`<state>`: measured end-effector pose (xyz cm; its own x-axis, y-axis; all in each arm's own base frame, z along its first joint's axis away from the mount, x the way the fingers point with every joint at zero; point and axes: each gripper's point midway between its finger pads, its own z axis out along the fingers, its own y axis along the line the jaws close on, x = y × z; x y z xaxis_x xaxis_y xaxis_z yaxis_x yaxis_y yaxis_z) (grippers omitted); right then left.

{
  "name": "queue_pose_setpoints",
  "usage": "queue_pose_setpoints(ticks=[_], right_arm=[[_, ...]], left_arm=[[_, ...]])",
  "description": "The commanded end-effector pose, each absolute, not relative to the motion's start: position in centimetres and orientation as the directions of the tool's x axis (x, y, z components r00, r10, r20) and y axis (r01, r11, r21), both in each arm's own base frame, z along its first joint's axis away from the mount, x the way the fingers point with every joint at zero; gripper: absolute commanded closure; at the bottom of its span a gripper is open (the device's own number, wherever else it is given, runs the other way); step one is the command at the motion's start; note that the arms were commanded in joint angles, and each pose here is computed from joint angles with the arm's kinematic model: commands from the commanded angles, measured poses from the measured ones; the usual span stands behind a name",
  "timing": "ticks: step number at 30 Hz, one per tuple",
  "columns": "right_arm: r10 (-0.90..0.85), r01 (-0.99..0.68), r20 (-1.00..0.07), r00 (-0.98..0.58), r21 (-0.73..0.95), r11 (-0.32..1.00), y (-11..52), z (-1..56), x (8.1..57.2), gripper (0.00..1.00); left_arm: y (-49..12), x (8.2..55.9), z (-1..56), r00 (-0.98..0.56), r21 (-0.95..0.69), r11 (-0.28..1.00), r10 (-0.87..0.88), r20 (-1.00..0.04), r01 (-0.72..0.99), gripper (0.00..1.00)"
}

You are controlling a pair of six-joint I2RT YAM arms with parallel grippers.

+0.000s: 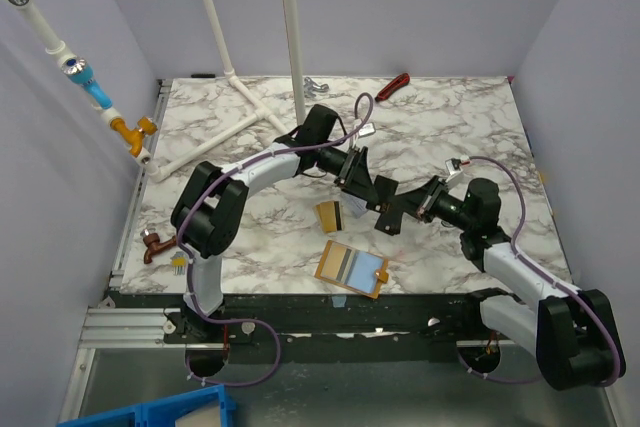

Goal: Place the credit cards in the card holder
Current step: Place the credit card at the center of the board.

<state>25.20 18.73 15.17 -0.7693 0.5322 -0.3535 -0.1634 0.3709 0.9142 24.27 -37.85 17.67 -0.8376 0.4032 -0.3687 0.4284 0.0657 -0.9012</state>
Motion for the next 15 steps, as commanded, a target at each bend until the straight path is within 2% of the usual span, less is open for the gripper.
queue_pose_setpoints(ticks=[1, 5, 10, 15], right_arm=[[0.519, -0.217, -0.381, -0.765, 0.911, 0.350, 19.2, 16.6, 25.5, 0.99], [0.514, -0.225, -0.384, -0.767, 0.912, 0.344, 19.3, 16.8, 25.5, 0.99], [0.503, -0.251, -0.384, -0.774, 0.916, 0.313, 19.7, 17.5, 25.2, 0.99], [0.484, -0.281, -0.379, -0.789, 0.923, 0.263, 20.1, 18.6, 24.7, 0.99]], left_arm=[[-37.8, 23.3, 20.8, -0.809, -0.900, -0.062, 0.414, -0.417, 0.432, 0.51], [-37.9, 23.4, 20.8, -0.810, -0.902, -0.068, 0.417, -0.413, 0.425, 0.62], [-38.1, 23.6, 21.0, -0.808, -0.901, -0.074, 0.416, -0.417, 0.427, 0.81], [-38.2, 23.8, 20.6, -0.811, -0.903, -0.066, 0.415, -0.412, 0.425, 0.88]])
